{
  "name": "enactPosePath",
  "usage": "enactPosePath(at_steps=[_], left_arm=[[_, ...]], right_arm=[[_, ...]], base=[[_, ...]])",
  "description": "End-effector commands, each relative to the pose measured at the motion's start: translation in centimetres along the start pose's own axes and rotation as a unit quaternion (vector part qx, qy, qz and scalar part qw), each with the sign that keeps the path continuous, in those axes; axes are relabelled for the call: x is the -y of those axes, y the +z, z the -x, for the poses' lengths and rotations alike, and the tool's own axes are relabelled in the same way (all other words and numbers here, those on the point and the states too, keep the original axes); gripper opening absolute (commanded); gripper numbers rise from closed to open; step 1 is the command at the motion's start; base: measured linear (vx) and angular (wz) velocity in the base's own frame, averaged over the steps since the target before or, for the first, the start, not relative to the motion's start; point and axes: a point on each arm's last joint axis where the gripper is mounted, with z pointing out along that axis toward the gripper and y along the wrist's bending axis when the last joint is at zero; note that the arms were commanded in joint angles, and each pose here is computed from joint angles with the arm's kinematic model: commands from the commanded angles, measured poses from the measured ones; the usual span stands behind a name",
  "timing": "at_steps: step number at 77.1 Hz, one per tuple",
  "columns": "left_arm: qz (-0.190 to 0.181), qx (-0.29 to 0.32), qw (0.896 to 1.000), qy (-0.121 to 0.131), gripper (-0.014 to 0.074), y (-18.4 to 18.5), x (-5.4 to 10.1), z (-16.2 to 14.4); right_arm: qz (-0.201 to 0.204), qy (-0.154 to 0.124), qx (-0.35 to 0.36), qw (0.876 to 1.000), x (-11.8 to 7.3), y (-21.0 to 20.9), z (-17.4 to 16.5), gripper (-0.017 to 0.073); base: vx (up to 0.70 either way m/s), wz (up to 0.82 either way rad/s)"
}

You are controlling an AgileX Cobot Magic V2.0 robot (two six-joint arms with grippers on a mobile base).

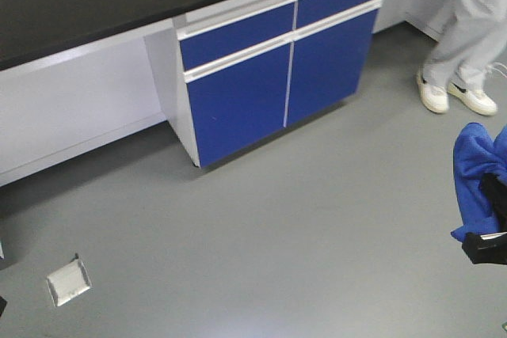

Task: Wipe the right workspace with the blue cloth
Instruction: 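Drive the base to the other counter holding the cloth in the right gripper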

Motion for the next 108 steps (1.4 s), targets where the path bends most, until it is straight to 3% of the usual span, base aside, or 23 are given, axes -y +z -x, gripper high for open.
enactPosePath(at_steps=[1, 68, 108], left_arm=[[-0.001, 0.059, 0.998, -0.001, -0.0006, -0.29, 0.06, 1.64], [-0.001, 0.059, 0.998, -0.001, -0.0006, -0.29, 0.06, 1.64], [-0.001, 0.059, 0.998, -0.001, -0.0006, -0.29, 0.06, 1.64]], right_arm=[[-0.024, 0.000, 0.049, 0.998, 0.51, -0.22, 1.63, 0.0002], [-0.024, 0.000, 0.049, 0.998, 0.51, -0.22, 1.63, 0.0002], [-0.024, 0.000, 0.049, 0.998, 0.51, -0.22, 1.63, 0.0002]], base=[[0.42, 0.31], [0.39, 0.50], [0.33, 0.17]])
